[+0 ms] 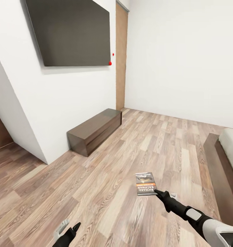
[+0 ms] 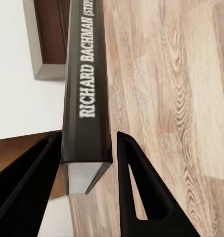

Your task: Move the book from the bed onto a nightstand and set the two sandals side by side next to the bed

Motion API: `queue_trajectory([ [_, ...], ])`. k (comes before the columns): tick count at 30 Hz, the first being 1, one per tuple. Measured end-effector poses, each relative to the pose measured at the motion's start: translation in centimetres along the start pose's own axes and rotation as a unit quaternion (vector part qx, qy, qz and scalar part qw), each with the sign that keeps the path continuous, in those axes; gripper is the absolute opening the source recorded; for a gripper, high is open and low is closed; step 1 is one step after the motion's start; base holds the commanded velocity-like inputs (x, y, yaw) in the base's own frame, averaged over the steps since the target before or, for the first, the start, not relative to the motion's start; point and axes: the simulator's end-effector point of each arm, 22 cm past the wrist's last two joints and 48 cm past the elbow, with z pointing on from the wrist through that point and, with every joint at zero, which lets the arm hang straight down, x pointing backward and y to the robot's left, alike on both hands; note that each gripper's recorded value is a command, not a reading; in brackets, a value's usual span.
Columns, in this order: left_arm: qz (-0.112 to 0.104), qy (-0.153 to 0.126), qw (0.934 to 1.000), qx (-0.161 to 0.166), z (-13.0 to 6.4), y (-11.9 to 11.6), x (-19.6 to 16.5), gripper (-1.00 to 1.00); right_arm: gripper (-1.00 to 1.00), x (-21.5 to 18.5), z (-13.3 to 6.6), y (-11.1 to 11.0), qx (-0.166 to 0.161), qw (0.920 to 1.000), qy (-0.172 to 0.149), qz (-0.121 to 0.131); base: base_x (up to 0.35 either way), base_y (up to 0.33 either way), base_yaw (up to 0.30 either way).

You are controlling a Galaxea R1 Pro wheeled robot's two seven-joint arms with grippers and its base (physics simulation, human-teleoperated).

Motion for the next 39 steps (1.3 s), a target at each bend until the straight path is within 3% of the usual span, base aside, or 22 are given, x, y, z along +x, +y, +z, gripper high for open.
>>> queue_trajectory([
  [39, 0.000, 0.000, 1.0000, 0.000, 0.00, 0.00, 0.00, 1.00, -1.00, 0.02, 0.00, -0.01, 0.000, 1.0000, 0.000, 0.000, 0.158, 0.000, -0.231],
])
